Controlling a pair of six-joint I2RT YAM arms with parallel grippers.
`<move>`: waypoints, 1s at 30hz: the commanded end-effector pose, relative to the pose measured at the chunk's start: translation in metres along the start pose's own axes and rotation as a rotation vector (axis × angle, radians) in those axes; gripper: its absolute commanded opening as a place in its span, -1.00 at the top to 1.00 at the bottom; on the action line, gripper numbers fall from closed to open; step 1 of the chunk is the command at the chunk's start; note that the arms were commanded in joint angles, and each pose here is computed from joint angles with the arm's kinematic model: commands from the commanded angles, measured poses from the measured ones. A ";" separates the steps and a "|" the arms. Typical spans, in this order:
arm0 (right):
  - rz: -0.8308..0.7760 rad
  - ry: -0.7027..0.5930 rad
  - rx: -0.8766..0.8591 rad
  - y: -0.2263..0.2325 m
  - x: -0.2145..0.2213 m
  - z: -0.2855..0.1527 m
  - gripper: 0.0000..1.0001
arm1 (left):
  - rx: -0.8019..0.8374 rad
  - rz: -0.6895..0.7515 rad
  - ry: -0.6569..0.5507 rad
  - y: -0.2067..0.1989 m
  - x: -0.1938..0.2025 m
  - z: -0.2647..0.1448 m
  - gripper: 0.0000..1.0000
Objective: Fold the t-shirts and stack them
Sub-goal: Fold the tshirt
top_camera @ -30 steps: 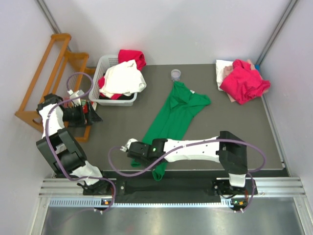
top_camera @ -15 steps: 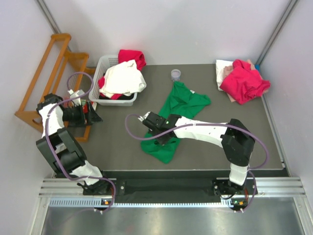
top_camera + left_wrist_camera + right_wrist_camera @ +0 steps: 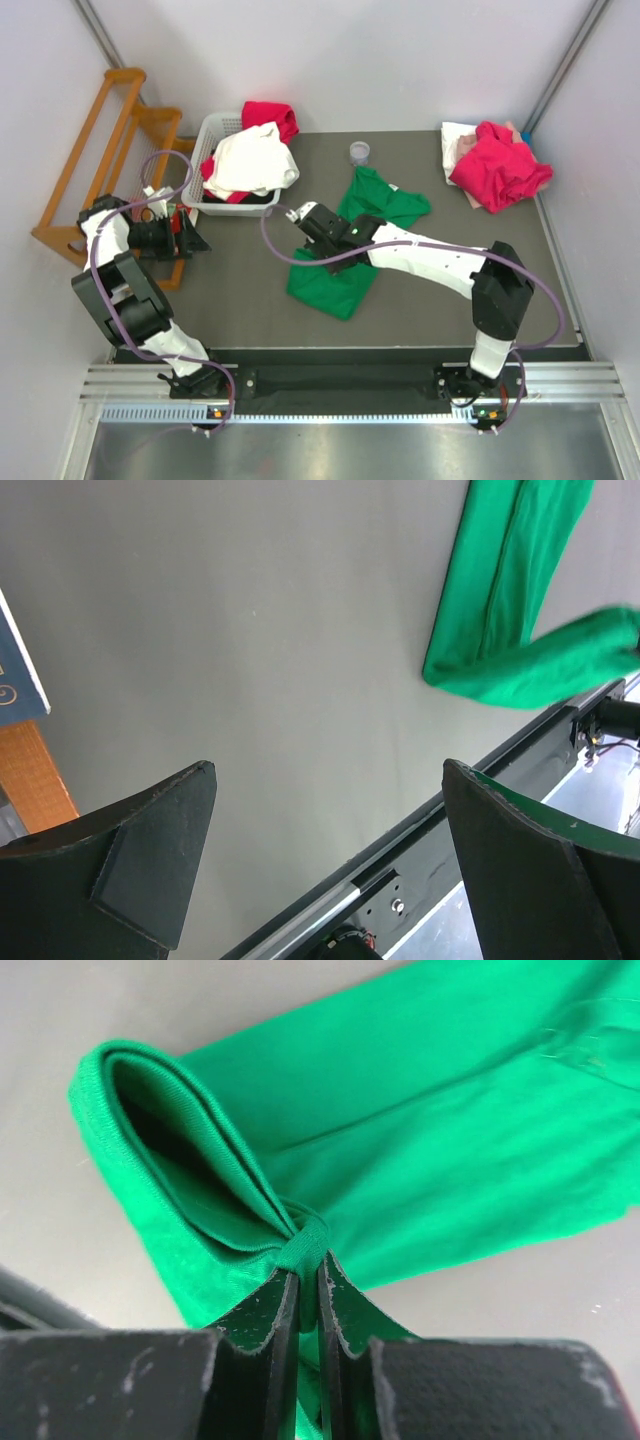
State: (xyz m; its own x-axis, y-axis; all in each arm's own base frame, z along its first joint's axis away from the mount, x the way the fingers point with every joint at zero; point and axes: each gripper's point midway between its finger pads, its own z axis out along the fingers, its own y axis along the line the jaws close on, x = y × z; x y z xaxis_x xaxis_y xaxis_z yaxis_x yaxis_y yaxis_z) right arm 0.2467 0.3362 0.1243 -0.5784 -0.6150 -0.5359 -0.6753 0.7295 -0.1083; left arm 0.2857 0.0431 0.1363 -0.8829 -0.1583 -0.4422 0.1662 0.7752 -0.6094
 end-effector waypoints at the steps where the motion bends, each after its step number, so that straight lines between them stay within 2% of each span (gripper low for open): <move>1: 0.069 -0.085 0.057 -0.037 -0.023 -0.011 0.92 | 0.009 0.057 -0.061 -0.002 -0.014 -0.016 -0.98; 16: 0.196 -0.077 0.118 -0.102 -0.023 0.025 0.95 | 0.035 0.062 -0.044 -0.010 -0.008 -0.017 -0.98; 30: 0.243 0.012 0.097 -0.114 -0.004 0.082 0.99 | 0.036 0.077 -0.032 -0.012 -0.006 -0.020 -0.98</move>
State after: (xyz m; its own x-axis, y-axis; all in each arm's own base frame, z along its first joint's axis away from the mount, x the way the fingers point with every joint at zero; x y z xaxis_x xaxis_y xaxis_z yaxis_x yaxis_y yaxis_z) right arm 0.3407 0.2756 0.0693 -0.7309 -0.4621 -0.5022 -0.4872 0.8686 -0.0902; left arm 0.2765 0.0369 0.1448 -0.8866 -0.1154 -0.4479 0.2149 0.7547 -0.6199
